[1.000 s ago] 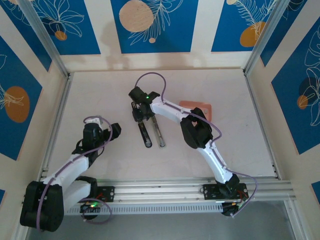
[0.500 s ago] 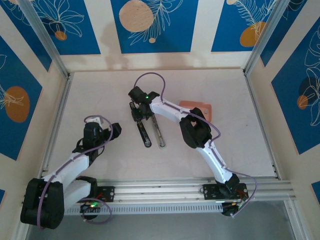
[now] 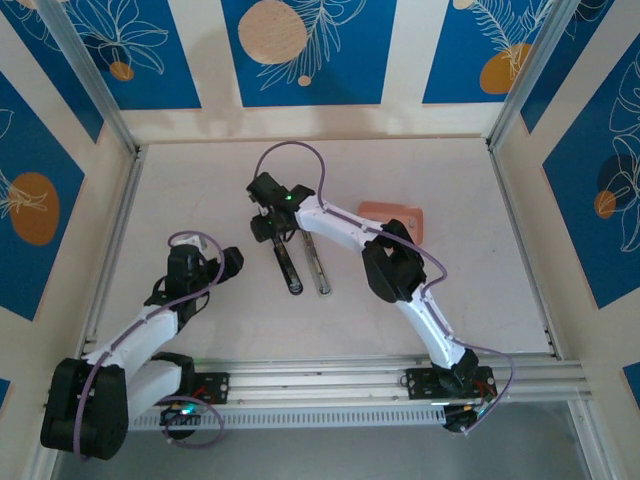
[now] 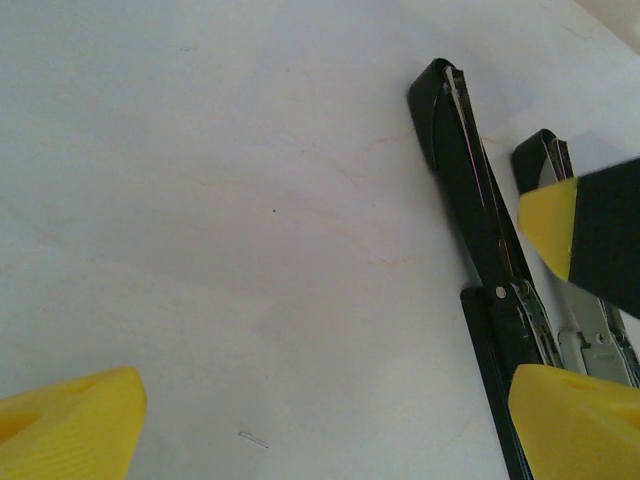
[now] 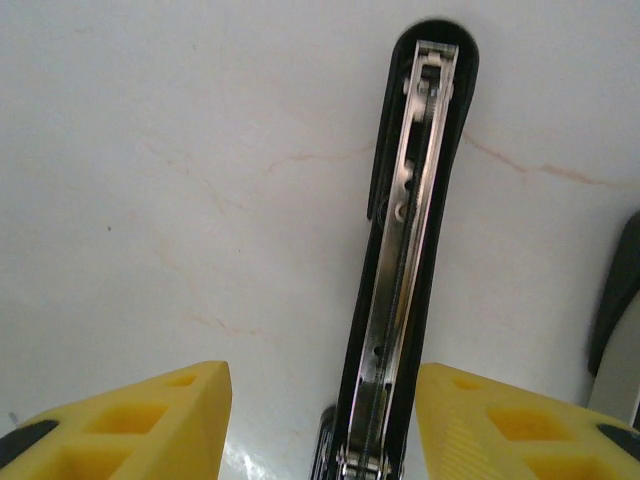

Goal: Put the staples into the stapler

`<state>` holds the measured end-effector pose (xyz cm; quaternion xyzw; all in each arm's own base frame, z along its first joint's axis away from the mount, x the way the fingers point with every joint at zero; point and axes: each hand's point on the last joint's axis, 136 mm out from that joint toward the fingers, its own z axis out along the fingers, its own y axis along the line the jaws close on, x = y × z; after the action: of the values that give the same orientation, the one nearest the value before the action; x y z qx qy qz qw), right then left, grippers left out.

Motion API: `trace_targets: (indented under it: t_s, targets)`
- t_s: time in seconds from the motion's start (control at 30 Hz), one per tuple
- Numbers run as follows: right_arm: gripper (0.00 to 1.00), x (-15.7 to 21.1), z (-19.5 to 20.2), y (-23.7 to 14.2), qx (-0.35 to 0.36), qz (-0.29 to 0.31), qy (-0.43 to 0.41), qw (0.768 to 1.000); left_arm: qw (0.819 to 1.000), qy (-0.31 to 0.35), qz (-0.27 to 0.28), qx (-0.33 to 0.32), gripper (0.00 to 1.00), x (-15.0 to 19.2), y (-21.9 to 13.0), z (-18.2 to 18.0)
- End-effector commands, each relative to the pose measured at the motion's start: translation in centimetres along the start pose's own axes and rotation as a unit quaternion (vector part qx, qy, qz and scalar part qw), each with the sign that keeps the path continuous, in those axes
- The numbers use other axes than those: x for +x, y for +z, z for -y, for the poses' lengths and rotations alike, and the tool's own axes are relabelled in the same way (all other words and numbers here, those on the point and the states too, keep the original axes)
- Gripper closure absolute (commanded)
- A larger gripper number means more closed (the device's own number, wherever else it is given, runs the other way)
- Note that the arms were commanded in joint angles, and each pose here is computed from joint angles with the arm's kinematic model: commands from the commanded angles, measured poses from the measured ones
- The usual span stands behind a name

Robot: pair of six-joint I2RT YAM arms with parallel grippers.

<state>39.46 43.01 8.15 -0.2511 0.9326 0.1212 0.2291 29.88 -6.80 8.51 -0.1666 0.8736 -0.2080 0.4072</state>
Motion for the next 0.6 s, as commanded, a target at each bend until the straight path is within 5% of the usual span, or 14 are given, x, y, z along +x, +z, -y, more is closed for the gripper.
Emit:
trace_targets:
  t_s: [0.0, 0.57]
  targets:
    - [0.48, 0.6, 1.0, 1.5, 0.022, -0.021, -0.009, 1.000, 1.000, -0.007, 0.011, 0.012, 0.07, -1.4, -0.4, 0.9]
    - [0.54, 1.7, 1.9, 5.2, 0.013, -0.044, 0.008, 0.999, 1.000, -0.004, -0.009, 0.019, 0.08, -1.4, 1.1, 1.4]
